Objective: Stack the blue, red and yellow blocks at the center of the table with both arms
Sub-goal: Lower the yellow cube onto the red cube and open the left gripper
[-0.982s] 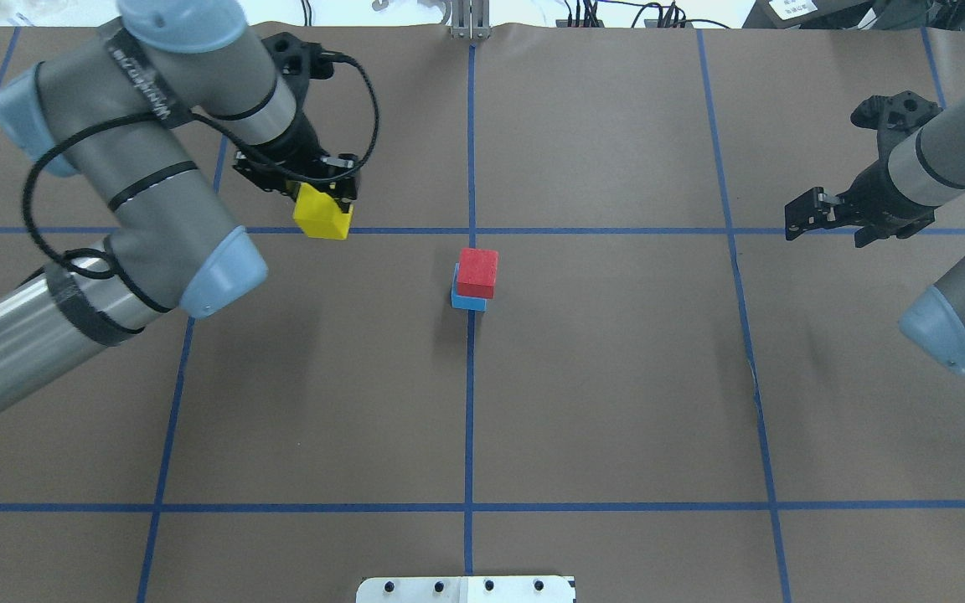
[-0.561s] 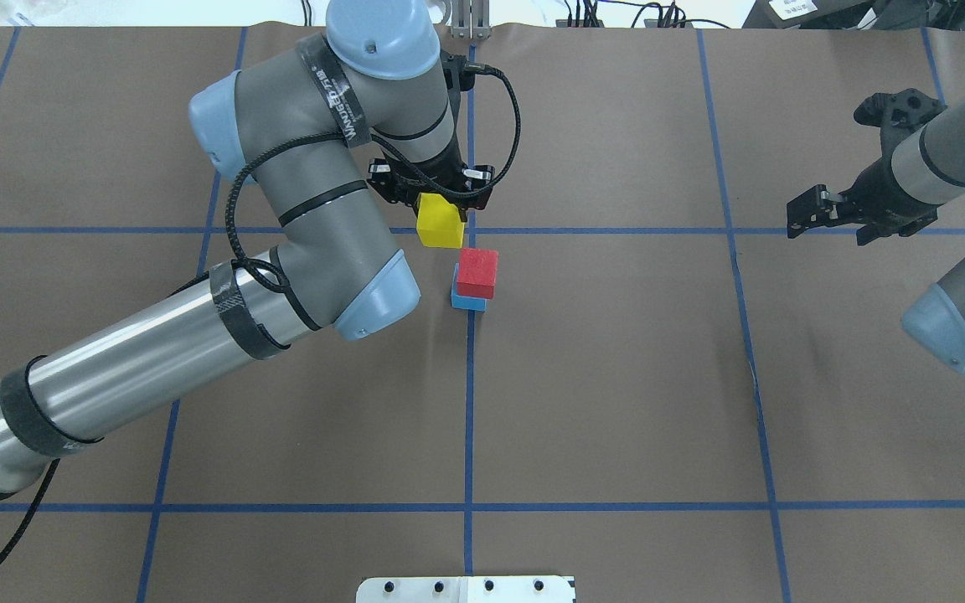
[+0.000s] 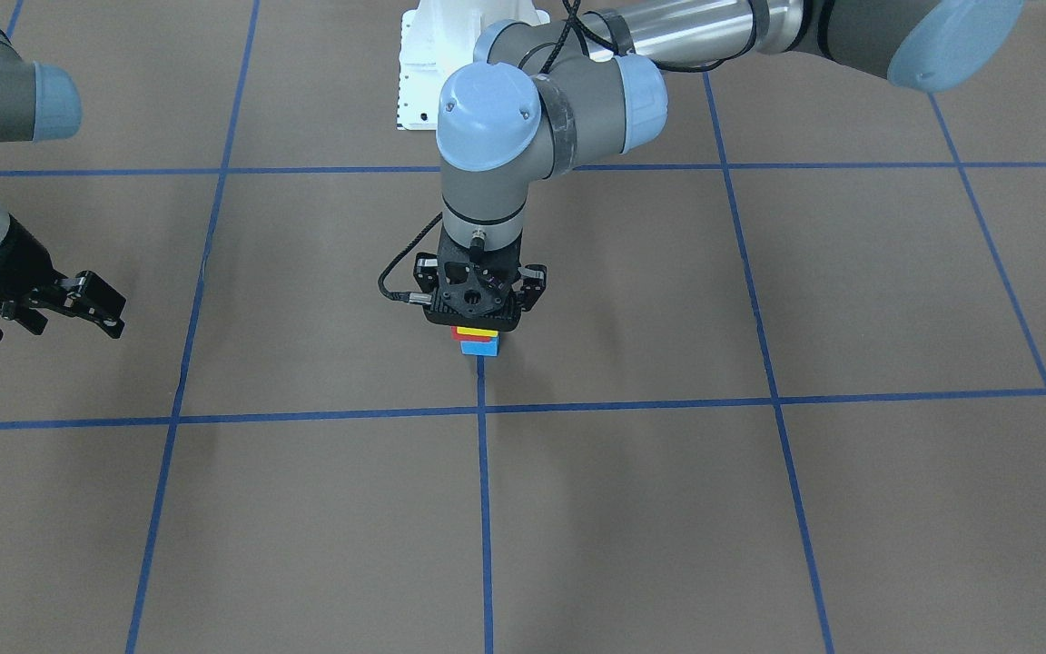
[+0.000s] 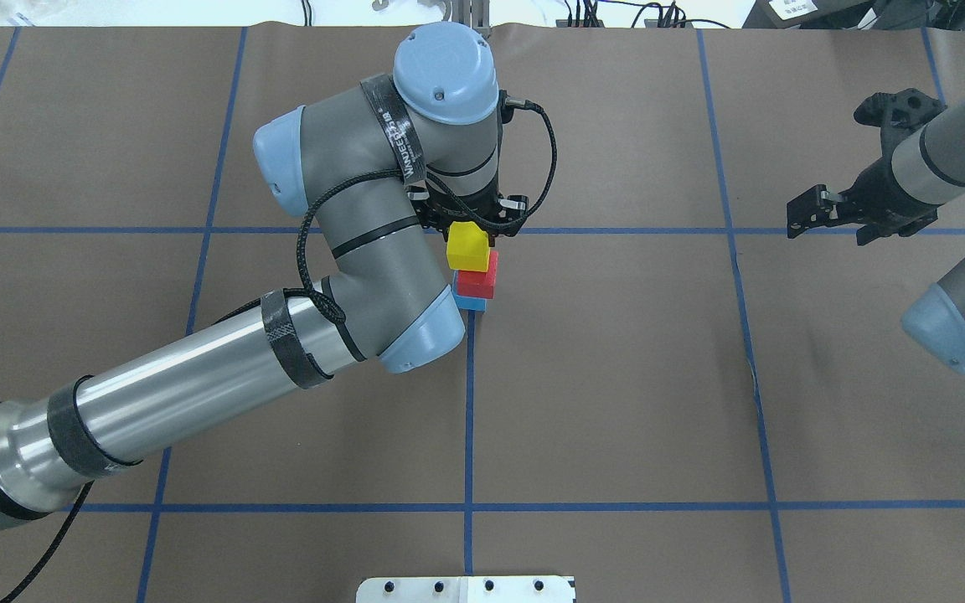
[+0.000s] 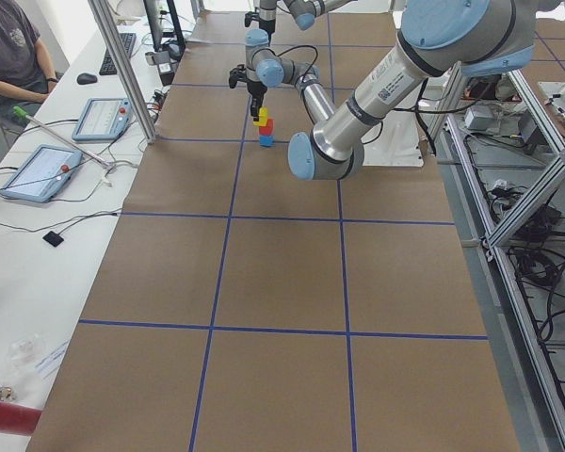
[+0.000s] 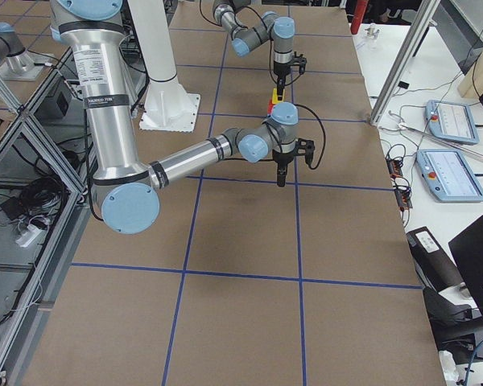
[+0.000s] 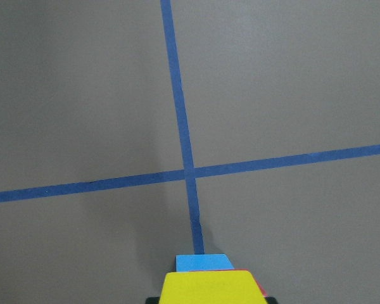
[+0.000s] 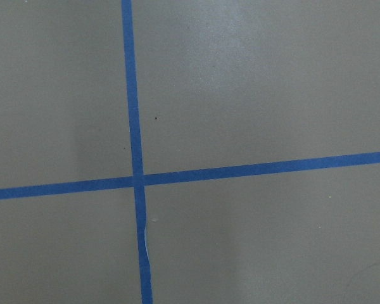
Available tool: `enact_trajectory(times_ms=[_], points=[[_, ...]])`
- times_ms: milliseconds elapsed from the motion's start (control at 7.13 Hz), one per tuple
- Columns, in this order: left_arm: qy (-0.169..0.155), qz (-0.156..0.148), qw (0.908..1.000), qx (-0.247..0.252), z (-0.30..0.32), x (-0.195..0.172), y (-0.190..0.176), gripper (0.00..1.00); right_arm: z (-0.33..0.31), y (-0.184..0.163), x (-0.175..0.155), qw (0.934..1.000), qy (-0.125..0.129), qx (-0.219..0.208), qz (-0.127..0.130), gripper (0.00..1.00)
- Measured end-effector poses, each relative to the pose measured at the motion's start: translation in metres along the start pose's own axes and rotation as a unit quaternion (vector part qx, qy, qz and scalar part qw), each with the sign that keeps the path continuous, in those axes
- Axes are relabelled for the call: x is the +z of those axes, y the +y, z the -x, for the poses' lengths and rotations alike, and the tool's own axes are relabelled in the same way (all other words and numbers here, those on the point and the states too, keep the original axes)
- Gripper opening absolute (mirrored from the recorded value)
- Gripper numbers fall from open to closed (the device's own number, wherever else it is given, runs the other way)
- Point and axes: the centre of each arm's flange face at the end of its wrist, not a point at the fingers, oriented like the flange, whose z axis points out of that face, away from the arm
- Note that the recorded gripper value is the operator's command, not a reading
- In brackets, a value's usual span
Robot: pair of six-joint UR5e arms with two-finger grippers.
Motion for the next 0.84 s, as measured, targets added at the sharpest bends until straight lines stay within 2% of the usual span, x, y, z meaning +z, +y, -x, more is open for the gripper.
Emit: enact_trajectory(times_ms=[842], points=[[-0.002, 0.002, 0.9999, -0.01, -0.0026, -0.0046, 0.0043, 0.0, -0.0023, -0.0008, 0.0032, 1.0, 0.003, 0.001, 0.002, 1.0]])
